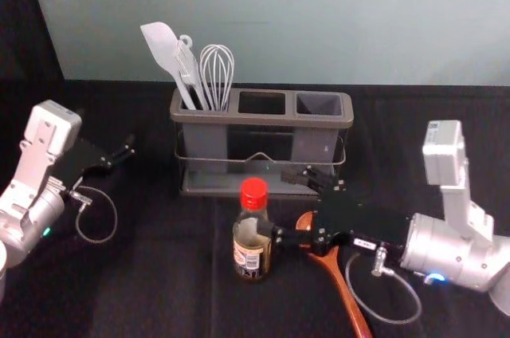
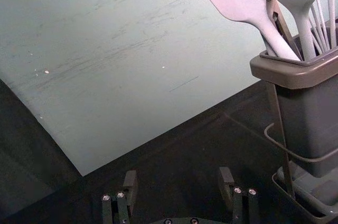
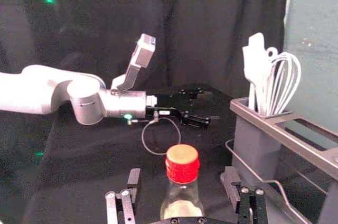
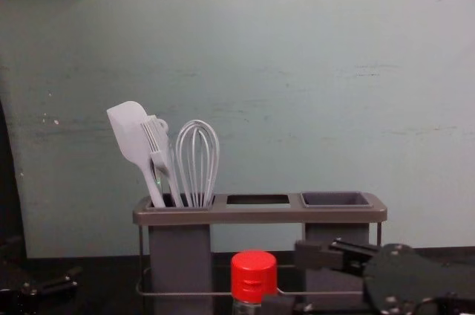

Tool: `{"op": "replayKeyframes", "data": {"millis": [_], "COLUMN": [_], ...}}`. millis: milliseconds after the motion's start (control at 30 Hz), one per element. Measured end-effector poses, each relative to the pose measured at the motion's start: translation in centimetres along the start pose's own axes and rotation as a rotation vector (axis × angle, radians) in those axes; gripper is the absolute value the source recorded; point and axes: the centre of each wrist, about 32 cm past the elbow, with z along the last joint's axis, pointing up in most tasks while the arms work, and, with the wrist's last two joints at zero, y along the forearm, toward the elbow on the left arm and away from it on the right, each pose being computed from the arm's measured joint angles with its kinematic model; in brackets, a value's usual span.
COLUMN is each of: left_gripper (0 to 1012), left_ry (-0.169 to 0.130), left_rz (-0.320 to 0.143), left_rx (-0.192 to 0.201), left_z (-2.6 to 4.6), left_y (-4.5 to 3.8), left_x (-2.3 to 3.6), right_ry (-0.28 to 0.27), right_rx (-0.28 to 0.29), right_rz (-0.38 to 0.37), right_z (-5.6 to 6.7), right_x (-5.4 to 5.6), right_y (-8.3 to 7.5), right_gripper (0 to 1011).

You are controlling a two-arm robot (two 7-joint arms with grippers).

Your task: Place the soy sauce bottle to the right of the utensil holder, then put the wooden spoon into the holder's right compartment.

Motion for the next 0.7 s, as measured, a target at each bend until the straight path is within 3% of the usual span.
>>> {"op": "replayKeyframes", "data": {"millis": [367,700], "left_gripper": [1005,1005], "left_ry": [0.000,0.000], "left_rz": [0.000,0.000], "left_rx": [0.000,0.000], "left_z": [0.00,0.00], "left_y": [0.00,0.00], "left_x": [0.00,0.00], "right_ry": [0.017,0.044], "right_rx": [-0.020,-0.017], "right_rz": [0.010,0.020], "right_z": [-0.1,-0.1], "right_x": [0.3,0.3], "right_y": [1.8,2.5], "right_gripper": [1003,1002]}}
